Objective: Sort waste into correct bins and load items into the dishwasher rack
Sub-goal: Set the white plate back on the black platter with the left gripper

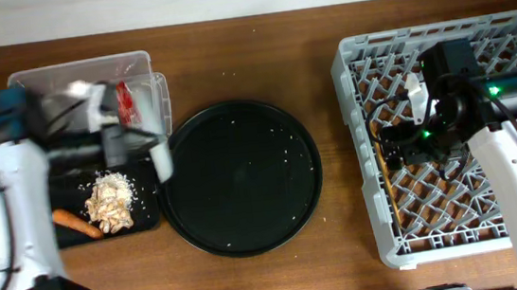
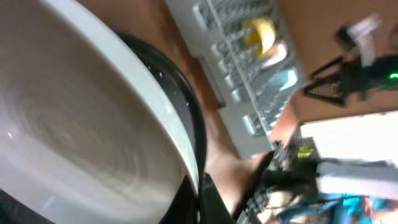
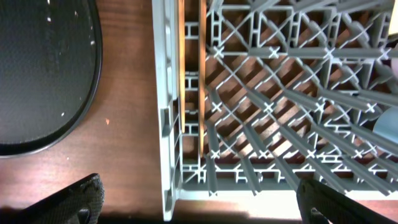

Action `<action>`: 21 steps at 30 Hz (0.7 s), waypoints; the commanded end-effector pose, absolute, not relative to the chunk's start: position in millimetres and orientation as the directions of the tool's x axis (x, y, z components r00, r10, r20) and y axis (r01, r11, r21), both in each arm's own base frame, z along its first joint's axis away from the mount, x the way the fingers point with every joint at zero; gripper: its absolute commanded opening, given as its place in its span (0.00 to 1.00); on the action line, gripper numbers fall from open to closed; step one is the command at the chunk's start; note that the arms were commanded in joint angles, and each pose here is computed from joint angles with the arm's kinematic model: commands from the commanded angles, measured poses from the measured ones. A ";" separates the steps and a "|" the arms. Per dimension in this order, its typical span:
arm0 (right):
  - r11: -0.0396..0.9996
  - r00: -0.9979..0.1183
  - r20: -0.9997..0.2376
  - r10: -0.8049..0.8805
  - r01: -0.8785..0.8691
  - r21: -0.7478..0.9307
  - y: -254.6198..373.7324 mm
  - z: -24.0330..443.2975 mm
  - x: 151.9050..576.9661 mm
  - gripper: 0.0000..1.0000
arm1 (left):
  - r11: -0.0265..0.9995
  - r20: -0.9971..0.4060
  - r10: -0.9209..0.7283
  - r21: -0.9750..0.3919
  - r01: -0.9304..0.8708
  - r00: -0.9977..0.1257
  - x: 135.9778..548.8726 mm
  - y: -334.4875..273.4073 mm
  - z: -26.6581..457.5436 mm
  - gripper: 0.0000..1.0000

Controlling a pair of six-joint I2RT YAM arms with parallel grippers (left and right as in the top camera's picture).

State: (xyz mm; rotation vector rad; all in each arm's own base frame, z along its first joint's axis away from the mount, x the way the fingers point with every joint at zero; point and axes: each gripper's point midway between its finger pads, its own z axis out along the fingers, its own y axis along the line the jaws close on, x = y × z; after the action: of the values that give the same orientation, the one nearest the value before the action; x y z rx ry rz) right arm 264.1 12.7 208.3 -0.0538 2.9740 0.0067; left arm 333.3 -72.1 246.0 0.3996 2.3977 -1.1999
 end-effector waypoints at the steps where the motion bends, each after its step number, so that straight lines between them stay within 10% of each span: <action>1: 1.000 -0.986 -0.165 -0.028 -0.027 -0.009 9.4 208.3 263.7 0.98 | 0.714 -0.409 0.152 -0.584 0.386 -0.900 344.0 -129.5 225.5 0.00; 7: 1.000 -0.986 -0.162 -0.027 -0.026 -0.008 9.5 208.2 262.9 0.98 | 0.822 -0.334 0.453 -0.203 0.533 -0.827 338.4 -223.6 150.6 0.00; 14: 1.000 -0.986 -0.162 -0.028 -0.027 -0.006 10.1 208.2 262.9 0.98 | 0.792 -0.141 0.587 -0.108 0.601 -0.797 312.5 -259.2 69.7 0.00; 16: 1.000 -0.986 -0.162 -0.028 -0.027 -0.006 10.1 208.2 262.9 0.98 | 0.790 -0.125 0.591 -0.108 0.603 -0.797 310.0 -258.8 66.2 0.17; 18: 1.000 -0.986 -0.162 -0.028 -0.027 -0.006 10.1 208.2 263.0 0.98 | 0.796 -0.116 0.585 -0.109 0.596 -0.803 309.1 -254.4 69.8 0.64; 21: 1.000 -0.986 -0.167 -0.028 -0.027 -0.004 10.3 208.4 264.3 0.98 | 0.847 -0.150 0.506 -0.102 0.522 -0.850 316.9 -226.4 104.0 0.77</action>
State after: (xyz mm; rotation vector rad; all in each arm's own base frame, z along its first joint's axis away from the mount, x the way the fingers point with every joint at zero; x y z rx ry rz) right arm 263.6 12.7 207.9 -0.0550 2.9763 0.0070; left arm 302.4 -246.9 71.7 0.9519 2.9366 -0.2120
